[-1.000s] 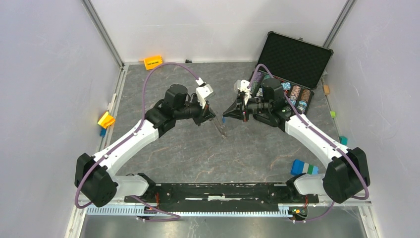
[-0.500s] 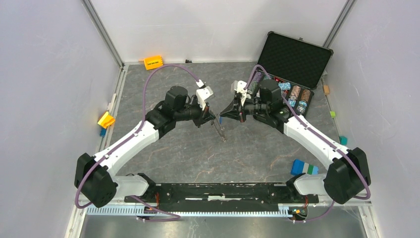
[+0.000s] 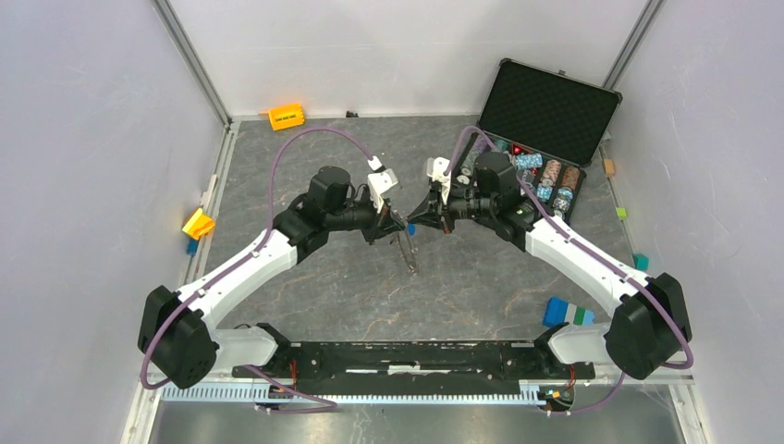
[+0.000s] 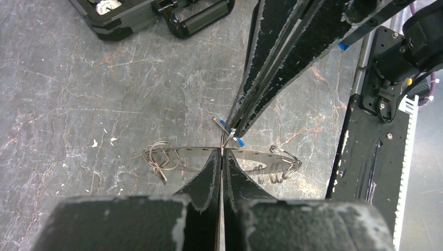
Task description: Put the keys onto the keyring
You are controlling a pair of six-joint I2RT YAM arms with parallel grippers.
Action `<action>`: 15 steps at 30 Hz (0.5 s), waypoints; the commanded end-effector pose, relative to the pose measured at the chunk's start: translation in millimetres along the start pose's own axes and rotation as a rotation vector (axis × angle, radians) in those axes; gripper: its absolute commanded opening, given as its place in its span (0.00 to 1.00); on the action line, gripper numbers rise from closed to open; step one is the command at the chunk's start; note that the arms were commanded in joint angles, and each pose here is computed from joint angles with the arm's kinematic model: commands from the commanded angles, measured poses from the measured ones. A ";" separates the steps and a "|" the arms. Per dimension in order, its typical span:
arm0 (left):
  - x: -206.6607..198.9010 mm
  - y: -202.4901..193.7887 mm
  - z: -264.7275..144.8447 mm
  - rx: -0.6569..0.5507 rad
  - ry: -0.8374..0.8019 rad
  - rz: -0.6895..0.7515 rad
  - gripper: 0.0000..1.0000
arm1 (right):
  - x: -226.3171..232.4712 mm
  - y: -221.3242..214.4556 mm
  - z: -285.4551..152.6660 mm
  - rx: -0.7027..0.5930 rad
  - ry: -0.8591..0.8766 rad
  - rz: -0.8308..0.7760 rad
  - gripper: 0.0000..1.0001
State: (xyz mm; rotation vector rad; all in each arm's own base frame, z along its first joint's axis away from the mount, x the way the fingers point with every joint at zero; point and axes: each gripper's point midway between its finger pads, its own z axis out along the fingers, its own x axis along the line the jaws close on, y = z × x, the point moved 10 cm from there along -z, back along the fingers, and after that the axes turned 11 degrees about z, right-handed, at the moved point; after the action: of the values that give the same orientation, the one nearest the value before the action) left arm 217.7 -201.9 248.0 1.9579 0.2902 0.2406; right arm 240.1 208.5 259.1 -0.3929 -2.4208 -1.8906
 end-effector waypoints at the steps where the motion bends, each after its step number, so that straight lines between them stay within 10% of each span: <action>1: -4.6 14.5 -6.6 -0.102 -0.024 0.094 0.02 | -0.8 16.3 -1.4 -0.016 -0.037 -0.066 0.00; 15: -6.6 14.0 -9.3 -0.109 -0.035 0.118 0.02 | 2.3 11.2 2.8 -0.001 0.013 -0.063 0.00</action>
State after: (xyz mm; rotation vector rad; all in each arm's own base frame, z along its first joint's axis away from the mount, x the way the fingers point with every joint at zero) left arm 211.6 -198.5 245.4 1.9476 0.2542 0.2409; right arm 237.3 209.6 255.9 -0.3784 -2.4470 -1.8631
